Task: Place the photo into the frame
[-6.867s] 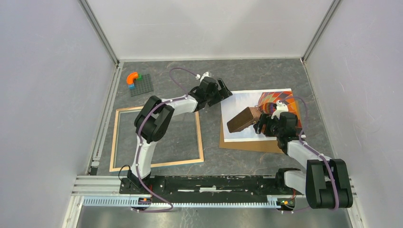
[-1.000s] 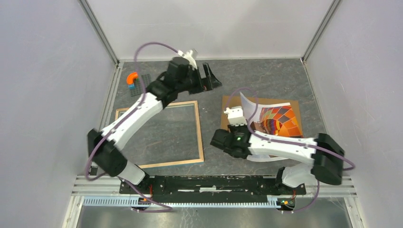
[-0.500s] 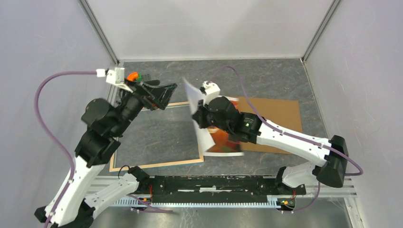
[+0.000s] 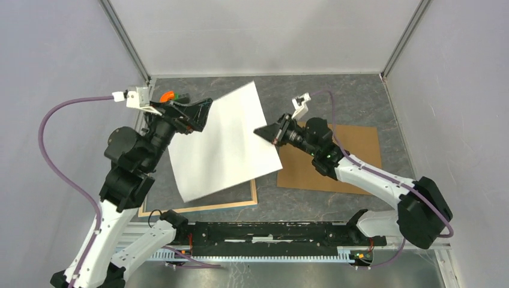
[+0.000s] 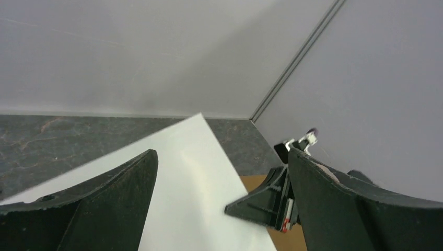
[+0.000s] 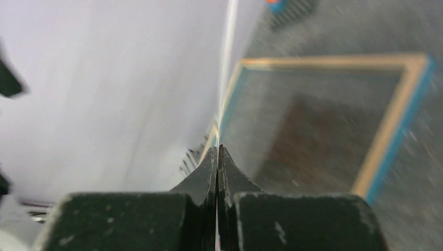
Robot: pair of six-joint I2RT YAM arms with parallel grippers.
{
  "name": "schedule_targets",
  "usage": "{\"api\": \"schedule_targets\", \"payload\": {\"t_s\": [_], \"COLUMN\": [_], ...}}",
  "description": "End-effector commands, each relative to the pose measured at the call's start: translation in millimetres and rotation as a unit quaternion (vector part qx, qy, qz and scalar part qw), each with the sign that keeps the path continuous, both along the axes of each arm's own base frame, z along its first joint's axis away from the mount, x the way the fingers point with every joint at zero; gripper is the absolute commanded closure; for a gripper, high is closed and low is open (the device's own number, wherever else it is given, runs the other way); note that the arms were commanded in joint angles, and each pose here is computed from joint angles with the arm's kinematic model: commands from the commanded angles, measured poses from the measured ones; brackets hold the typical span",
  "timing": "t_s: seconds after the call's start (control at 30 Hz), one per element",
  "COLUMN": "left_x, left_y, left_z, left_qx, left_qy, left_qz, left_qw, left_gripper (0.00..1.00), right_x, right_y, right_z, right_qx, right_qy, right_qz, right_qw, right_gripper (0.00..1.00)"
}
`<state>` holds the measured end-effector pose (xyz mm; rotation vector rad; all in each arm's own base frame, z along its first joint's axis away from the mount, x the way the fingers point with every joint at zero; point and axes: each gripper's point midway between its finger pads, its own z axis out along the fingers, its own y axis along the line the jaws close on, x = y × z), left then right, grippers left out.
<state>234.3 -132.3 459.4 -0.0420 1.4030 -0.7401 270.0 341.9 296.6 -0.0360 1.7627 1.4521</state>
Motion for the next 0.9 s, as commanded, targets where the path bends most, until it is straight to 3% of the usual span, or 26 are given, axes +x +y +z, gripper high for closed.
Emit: {"api": "schedule_targets", "payload": {"t_s": [0.0,0.13,0.33,0.53,0.87], "left_x": [26,46,62,66,62], "left_y": [-21,-45,-74,-82,-84], "left_z": [-18,-42,-71,-80,-78], "left_qx": [-0.009,0.007,0.012,0.007,0.002], "left_qy": [0.036,0.081,0.138,0.160,0.161], "left_qz": [-0.040,-0.079,-0.133,-0.150,-0.157], "left_qw": [0.999,0.994,0.981,0.976,0.974], "left_gripper": [0.00,0.00,0.00,0.00,0.00], "right_x": [-1,1,8,19,16], "right_y": [-11,-26,-38,-45,1], "right_z": [-75,-133,-183,-188,-186], "right_qx": [-0.023,-0.053,-0.099,-0.087,-0.075], "right_qy": [0.067,0.110,0.143,0.135,0.131], "right_qz": [-0.003,-0.023,-0.061,-0.110,-0.103], "right_qw": [0.997,0.992,0.983,0.981,0.983], "right_gripper": [1.00,1.00,1.00,1.00,1.00]}}
